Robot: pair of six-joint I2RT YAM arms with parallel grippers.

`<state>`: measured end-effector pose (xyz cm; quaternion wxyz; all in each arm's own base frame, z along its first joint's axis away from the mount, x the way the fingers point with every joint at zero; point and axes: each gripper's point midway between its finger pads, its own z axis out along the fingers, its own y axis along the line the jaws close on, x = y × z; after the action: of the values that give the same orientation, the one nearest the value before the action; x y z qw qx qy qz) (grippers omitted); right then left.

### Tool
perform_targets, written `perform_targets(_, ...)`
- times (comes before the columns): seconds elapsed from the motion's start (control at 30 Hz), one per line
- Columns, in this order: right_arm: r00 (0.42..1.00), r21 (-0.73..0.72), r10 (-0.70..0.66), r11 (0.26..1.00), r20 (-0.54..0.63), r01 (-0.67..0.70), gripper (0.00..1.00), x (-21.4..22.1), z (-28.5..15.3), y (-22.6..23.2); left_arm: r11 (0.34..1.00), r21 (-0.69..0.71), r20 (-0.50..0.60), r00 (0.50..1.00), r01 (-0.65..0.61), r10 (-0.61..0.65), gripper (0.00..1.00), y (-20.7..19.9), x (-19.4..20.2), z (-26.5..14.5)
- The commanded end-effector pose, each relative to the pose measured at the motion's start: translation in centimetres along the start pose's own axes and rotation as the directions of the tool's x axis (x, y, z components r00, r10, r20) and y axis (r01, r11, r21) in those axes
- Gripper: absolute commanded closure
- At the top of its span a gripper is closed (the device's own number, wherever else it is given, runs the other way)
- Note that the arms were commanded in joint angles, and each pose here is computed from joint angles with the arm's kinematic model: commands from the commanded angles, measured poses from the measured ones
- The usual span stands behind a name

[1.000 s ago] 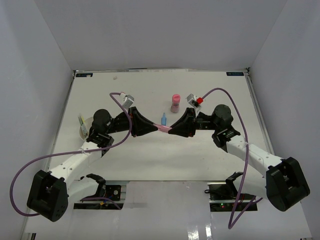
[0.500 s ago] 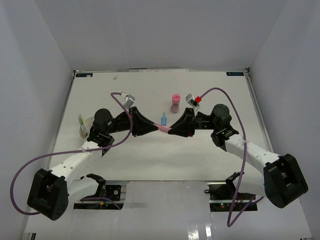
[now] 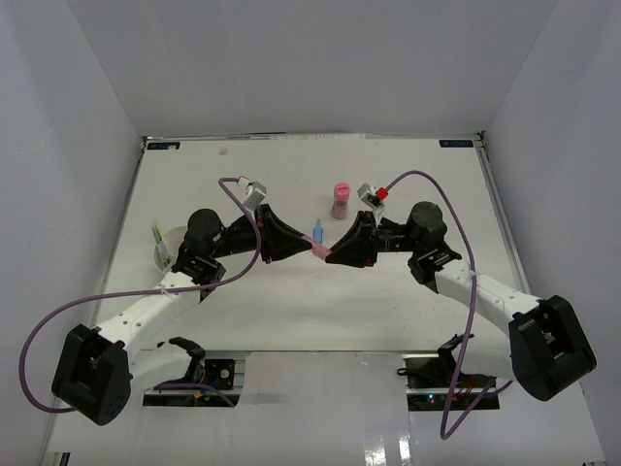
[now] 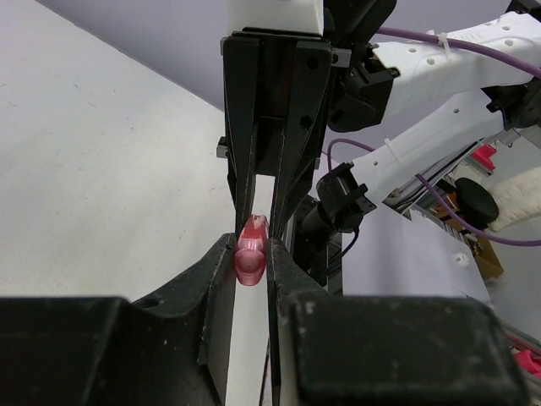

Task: Sort the stationery into containers
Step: Close the pen cap on the pen, then place the pen in the storage box.

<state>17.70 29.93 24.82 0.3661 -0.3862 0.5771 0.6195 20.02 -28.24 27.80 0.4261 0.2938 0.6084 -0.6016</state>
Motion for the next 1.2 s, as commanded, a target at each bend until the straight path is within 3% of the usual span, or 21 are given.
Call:
perform_targets(0.0,0.976,0.005,-0.173,0.985,0.129,0.174,0.91,-5.1,1.2,1.5,0.995,0.066,-0.115,0.992,0.068,-0.061,0.92,-1.6,3.0,0.8)
perform_targets(0.07,0.977,0.013,-0.170,0.985,0.127,0.170,0.82,-4.9,1.0,1.4,0.998,0.035,-0.111,0.993,0.054,-0.049,0.91,-1.1,2.9,0.8)
perform_targets(0.17,0.980,0.019,-0.162,0.987,0.117,0.161,0.58,-4.0,0.8,1.4,1.000,-0.021,-0.104,0.994,0.018,-0.020,0.92,-0.4,2.3,0.7)
perform_targets(0.33,0.982,0.052,-0.155,0.987,0.105,0.150,0.39,-2.9,-0.3,1.1,0.997,-0.078,-0.095,0.995,-0.009,0.002,0.92,0.2,1.8,0.5)
perform_targets(0.47,0.986,0.107,-0.147,0.985,0.082,0.138,0.19,-1.7,-1.5,0.3,0.994,-0.105,-0.098,0.995,-0.025,0.015,0.93,0.6,1.5,0.5)
perform_targets(0.57,0.988,0.158,-0.145,0.978,0.059,0.134,0.08,-0.5,-2.4,-0.5,0.983,-0.180,-0.100,0.995,-0.043,0.025,0.93,1.3,0.9,0.0)
perform_targets(0.7,0.990,0.276,-0.137,0.953,0.027,0.125,0.02,0.9,-3.6,-2.4,0.909,-0.413,-0.100,0.995,-0.063,0.023,0.93,3.8,0.1,-2.1)
perform_targets(0.73,0.988,0.297,-0.154,0.944,0.012,0.144,0.04,1.1,-3.9,-2.8,0.835,-0.548,-0.093,0.996,-0.048,-0.003,0.92,5.6,-0.1,-3.6)
perform_targets(0.8,0.991,0.355,-0.135,0.926,-0.008,0.129,0.06,1.8,-4.5,-3.6,0.734,-0.679,-0.063,0.998,-0.037,-0.008,0.91,6.7,-0.8,-6.0)
perform_targets(0.83,0.990,0.373,-0.144,0.917,-0.016,0.139,0.06,2.0,-4.7,-3.9,0.599,-0.801,-0.049,0.998,-0.011,-0.047,0.91,8.4,-0.2,-8.7)
perform_targets(0.87,0.991,0.388,-0.132,0.912,-0.021,0.130,0.07,2.5,-4.9,-4.2,0.533,-0.846,-0.039,0.998,-0.010,-0.044,0.91,8.7,-0.6,-10.1)
perform_targets(1.07,0.996,0.458,-0.086,0.884,-0.033,0.092,0.08,4.7,-5.7,-5.8,0.140,-0.990,-0.015,0.995,0.000,-0.100,0.91,9.4,0.1,-18.6)
perform_targets(1.17,0.997,0.483,-0.072,0.872,-0.034,0.080,0.08,5.3,-6.0,-6.5,0.014,-1.000,-0.016,0.995,-0.015,-0.102,0.91,8.9,-0.3,-21.6)
